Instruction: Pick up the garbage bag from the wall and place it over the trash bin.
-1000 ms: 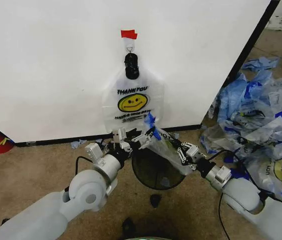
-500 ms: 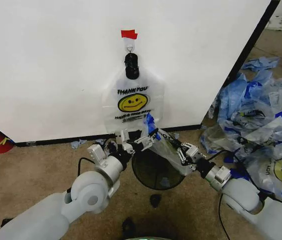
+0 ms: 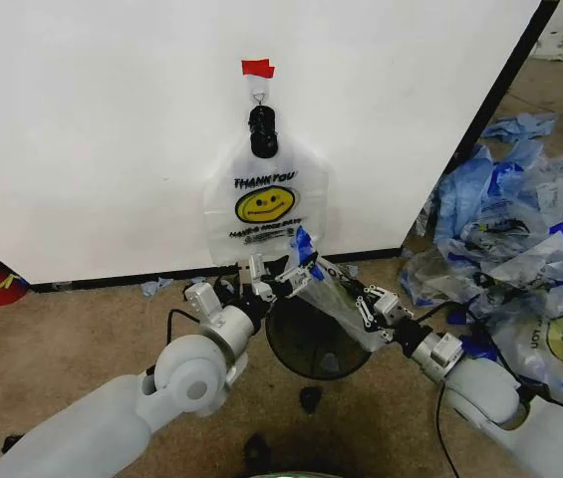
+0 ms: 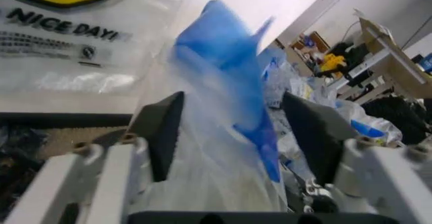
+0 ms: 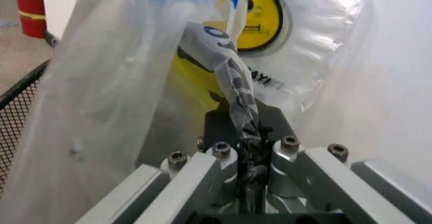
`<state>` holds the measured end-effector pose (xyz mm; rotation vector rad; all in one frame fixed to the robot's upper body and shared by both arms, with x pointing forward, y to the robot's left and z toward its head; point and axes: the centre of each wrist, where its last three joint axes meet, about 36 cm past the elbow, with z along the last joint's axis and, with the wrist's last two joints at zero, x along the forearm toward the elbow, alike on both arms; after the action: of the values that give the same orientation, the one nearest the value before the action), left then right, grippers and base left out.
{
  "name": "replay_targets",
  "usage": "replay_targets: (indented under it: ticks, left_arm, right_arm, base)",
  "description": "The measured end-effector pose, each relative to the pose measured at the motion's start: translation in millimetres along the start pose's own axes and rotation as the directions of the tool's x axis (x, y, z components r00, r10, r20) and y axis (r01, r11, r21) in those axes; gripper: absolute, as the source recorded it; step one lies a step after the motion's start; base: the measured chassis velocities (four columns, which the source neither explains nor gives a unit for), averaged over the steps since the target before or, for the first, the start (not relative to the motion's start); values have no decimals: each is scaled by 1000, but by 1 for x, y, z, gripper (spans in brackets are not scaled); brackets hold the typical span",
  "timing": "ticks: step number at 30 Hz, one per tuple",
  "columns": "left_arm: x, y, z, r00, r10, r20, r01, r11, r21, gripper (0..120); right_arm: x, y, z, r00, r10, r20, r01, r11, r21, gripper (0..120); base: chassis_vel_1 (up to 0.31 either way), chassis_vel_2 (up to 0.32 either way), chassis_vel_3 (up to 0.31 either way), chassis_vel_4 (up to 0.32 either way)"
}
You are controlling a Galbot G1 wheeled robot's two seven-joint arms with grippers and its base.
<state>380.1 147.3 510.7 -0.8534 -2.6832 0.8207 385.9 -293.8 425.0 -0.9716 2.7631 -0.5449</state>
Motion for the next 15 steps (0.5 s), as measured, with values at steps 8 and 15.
replay_targets:
  ticks: [8,15]
  left_arm:
    - [1,1,-2,1000,0,1,0,1000,-6,25]
    - [4,3,-3,1000,-10,1,10,1000,-11,1]
  right_arm:
    - [-4,0,1,1000,0,1,0,1000,-4,0]
    - [-4,4,3,1000,7,-1,-7,1000,-20,0]
  base:
    - [0,0,0,0]
    - [0,0,0,0]
